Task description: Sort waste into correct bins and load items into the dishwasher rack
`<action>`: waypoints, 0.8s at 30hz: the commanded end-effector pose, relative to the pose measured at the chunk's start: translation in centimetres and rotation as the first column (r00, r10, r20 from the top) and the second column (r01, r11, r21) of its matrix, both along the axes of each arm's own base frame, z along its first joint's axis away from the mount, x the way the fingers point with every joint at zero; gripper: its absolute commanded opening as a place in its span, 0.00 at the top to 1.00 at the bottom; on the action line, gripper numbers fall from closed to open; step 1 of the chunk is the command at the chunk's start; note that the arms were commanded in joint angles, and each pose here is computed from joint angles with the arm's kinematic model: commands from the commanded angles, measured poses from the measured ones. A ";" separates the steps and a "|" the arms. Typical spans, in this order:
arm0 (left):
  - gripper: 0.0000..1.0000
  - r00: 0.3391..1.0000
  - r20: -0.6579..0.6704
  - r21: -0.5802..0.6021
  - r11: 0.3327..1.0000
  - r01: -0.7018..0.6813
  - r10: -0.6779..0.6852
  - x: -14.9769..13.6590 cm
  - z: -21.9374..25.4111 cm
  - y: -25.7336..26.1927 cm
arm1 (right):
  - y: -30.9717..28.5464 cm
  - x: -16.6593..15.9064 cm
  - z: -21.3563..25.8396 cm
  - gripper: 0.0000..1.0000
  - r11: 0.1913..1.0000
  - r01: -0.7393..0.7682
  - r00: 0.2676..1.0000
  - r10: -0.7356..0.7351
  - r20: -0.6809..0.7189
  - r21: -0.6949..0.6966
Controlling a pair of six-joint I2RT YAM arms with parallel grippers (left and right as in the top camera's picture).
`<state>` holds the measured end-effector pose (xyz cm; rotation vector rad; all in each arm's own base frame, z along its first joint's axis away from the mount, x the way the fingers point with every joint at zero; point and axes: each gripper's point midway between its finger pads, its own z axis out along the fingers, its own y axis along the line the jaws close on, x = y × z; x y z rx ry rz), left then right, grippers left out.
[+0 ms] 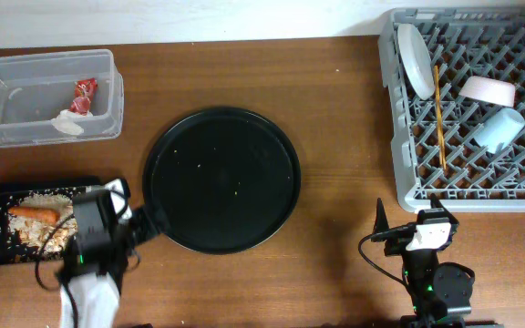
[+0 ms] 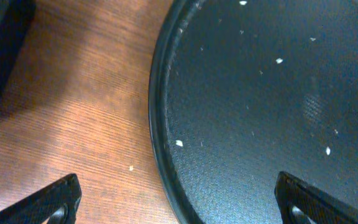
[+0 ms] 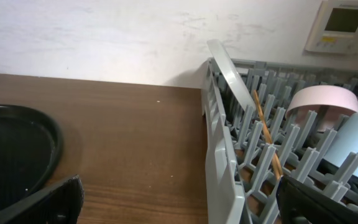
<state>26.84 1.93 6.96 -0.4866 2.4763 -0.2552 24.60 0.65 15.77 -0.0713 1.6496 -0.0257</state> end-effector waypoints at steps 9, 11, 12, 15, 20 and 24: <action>0.01 0.915 0.398 0.075 0.996 0.045 -0.071 -2.8 2.0 -1.4 | 0.0 0.0 -0.2 0.02 1.000 0.002 1.000 -0.002 0.000 -0.003; 0.01 0.889 0.449 0.087 0.995 0.058 -0.091 -2.7 1.9 -1.8 | 0.0 0.0 -0.2 0.02 1.000 0.002 1.000 -0.002 0.000 -0.003; 0.01 0.871 0.479 0.095 0.993 0.071 -0.108 -2.5 2.0 -2.2 | 0.0 0.0 -0.2 0.02 1.000 0.002 1.000 -0.002 0.000 -0.003; 0.01 0.795 0.584 0.129 0.986 0.106 -0.162 -1.8 3.4 -3.5 | 0.0 0.0 -0.2 0.02 1.000 0.002 1.000 -0.002 0.000 -0.003; 0.01 0.770 0.616 0.157 0.984 0.085 -0.165 -1.7 4.3 -3.6 | 0.0 0.0 -0.2 0.02 1.000 0.002 1.000 -0.002 0.000 -0.003; 0.01 0.729 0.627 0.278 0.953 0.121 -0.276 -1.9 5.1 -3.9 | 0.0 0.0 -0.2 0.02 1.000 0.002 1.000 -0.002 0.000 -0.003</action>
